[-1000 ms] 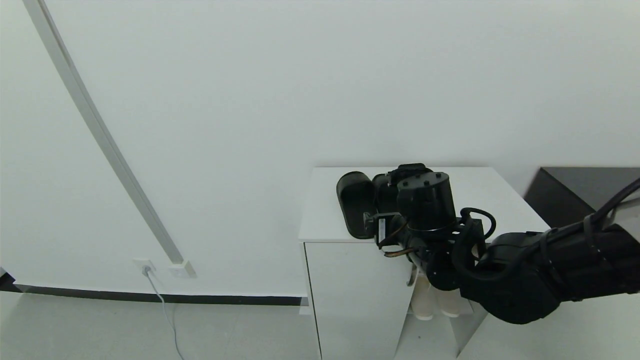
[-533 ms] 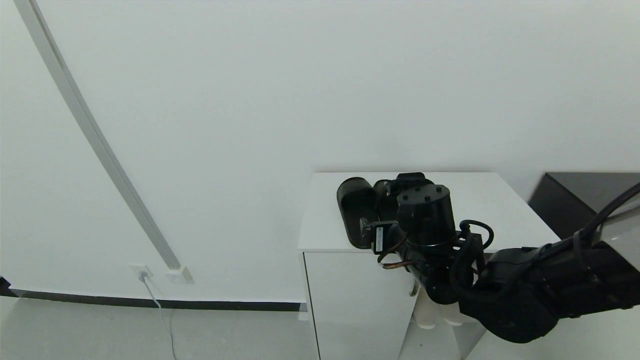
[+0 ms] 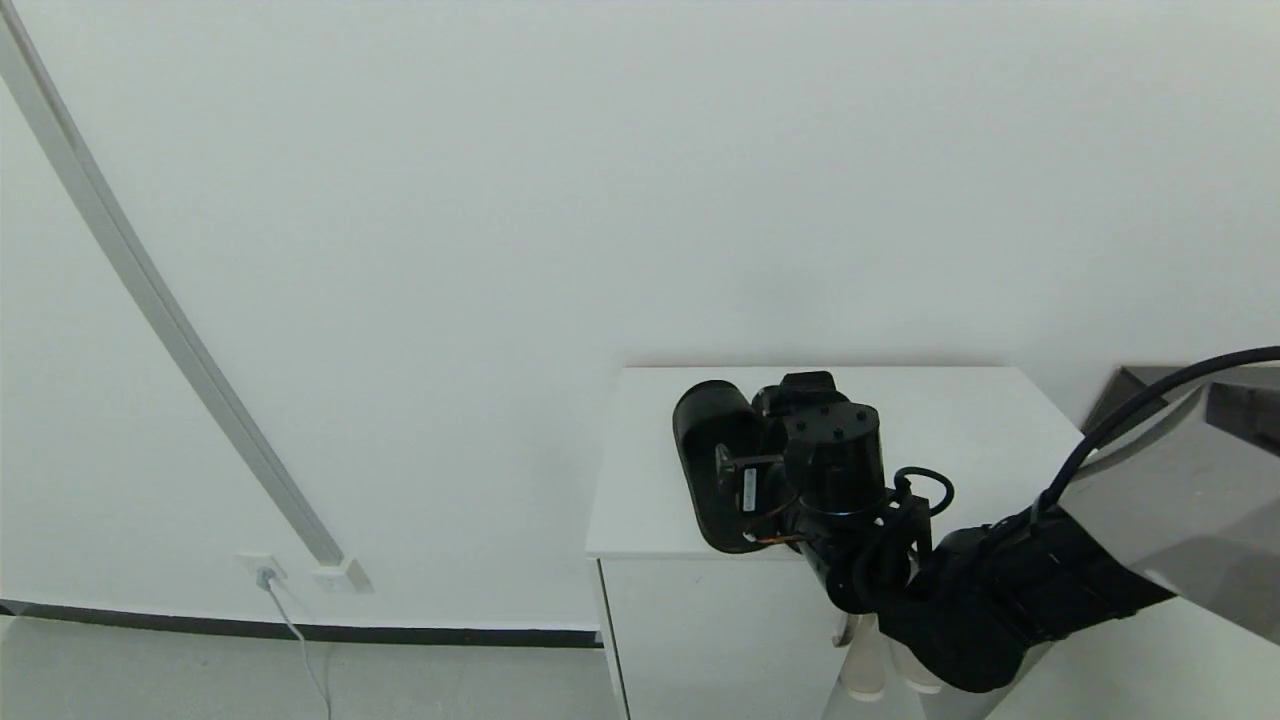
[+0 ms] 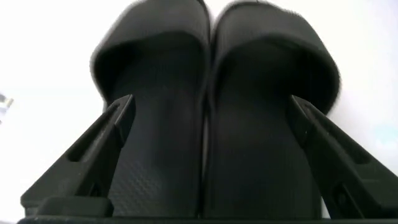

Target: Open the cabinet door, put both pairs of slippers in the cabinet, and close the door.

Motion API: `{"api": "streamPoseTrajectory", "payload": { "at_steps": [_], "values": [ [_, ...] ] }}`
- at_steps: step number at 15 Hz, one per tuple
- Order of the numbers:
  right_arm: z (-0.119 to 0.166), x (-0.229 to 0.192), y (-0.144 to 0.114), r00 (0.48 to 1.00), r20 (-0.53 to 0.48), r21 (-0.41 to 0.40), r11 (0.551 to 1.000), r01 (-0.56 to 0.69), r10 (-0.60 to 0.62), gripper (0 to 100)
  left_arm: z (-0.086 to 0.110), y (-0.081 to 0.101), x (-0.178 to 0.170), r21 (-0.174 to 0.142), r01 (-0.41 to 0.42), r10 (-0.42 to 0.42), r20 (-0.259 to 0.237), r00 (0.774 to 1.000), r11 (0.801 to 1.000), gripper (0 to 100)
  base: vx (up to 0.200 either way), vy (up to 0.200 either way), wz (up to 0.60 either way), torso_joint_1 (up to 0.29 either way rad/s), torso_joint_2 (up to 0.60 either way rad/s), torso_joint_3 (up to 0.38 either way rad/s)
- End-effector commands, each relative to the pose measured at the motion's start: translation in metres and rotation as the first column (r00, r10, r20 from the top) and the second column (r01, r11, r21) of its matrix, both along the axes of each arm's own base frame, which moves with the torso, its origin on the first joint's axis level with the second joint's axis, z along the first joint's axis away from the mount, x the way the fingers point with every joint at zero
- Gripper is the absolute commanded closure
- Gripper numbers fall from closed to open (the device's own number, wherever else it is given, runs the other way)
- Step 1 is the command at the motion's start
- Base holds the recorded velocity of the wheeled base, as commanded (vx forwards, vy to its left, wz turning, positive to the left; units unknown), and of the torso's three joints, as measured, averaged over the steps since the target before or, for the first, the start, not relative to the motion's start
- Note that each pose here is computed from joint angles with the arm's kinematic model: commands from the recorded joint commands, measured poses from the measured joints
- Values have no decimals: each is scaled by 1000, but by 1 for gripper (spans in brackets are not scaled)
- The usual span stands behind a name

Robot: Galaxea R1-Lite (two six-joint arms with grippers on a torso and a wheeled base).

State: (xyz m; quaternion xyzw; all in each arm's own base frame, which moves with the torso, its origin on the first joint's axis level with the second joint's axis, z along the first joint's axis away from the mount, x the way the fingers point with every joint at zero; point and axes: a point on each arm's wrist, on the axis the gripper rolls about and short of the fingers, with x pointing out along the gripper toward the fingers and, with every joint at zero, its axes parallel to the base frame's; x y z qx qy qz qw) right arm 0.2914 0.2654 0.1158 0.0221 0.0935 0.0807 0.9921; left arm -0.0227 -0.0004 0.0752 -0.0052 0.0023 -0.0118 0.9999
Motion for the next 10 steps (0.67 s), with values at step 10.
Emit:
{"api": "streamPoseTrajectory", "payload": {
  "at_steps": [10],
  "values": [
    [-30,72,10,999,37,-26,999,41,-40,0,0,0,0,-2,-2,2,0,1000,1000,100,0,0,0,0,0,0]
  ]
}}
